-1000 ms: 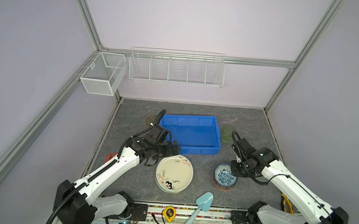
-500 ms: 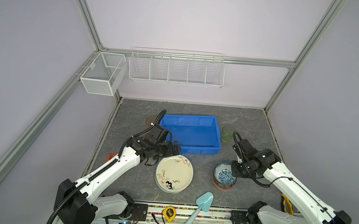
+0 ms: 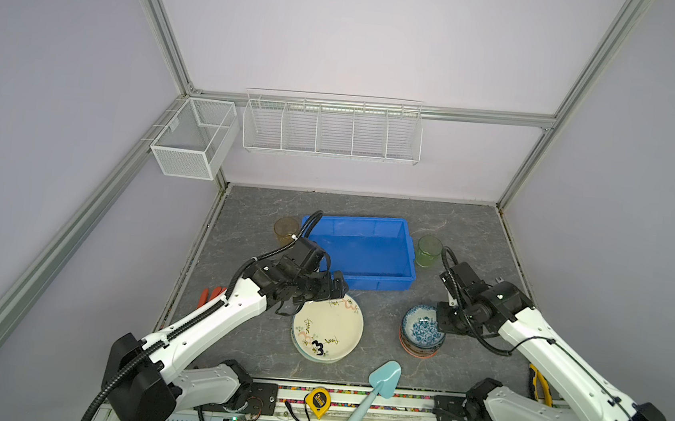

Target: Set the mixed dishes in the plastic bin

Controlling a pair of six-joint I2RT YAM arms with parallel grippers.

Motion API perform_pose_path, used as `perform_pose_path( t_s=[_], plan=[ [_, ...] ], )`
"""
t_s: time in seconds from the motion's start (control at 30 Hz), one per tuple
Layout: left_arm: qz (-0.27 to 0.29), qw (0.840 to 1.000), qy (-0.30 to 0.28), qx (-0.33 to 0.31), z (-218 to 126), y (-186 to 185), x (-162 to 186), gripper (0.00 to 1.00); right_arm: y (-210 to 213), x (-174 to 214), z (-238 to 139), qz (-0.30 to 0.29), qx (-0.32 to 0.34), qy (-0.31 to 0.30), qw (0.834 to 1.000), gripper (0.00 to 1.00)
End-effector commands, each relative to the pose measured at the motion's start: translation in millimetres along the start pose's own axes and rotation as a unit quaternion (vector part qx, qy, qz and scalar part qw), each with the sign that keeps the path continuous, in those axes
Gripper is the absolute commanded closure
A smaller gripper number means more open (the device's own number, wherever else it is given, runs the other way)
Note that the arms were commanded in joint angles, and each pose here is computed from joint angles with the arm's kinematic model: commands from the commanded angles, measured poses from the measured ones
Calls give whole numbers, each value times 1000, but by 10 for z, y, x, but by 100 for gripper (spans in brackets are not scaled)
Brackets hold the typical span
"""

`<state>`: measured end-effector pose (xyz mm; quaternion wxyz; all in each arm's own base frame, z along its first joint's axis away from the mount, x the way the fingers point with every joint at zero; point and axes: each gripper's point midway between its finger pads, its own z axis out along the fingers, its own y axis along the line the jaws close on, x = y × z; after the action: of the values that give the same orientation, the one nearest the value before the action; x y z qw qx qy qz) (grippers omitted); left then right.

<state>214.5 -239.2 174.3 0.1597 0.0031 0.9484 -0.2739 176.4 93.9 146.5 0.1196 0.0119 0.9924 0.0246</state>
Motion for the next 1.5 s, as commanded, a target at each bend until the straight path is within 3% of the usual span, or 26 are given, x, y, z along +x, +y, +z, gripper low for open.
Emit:
perform_pose_path(
  t_s=[0.0,0.5,1.1,1.47],
  plan=[
    [-1,1000,-4,24,-56,-247,-16,1,34,-81,-125,18,-15,-26,999,93],
    [48,996,42,66,208,-979,285,3,248,-191,-388,30,-85,-42,995,93],
    [71,992,77,70,468,-1322,450,29,541,-318,-552,27,-155,-50,986,93],
    [74,991,93,63,596,-1372,512,51,544,-362,-543,16,-134,-54,989,93]
  ],
)
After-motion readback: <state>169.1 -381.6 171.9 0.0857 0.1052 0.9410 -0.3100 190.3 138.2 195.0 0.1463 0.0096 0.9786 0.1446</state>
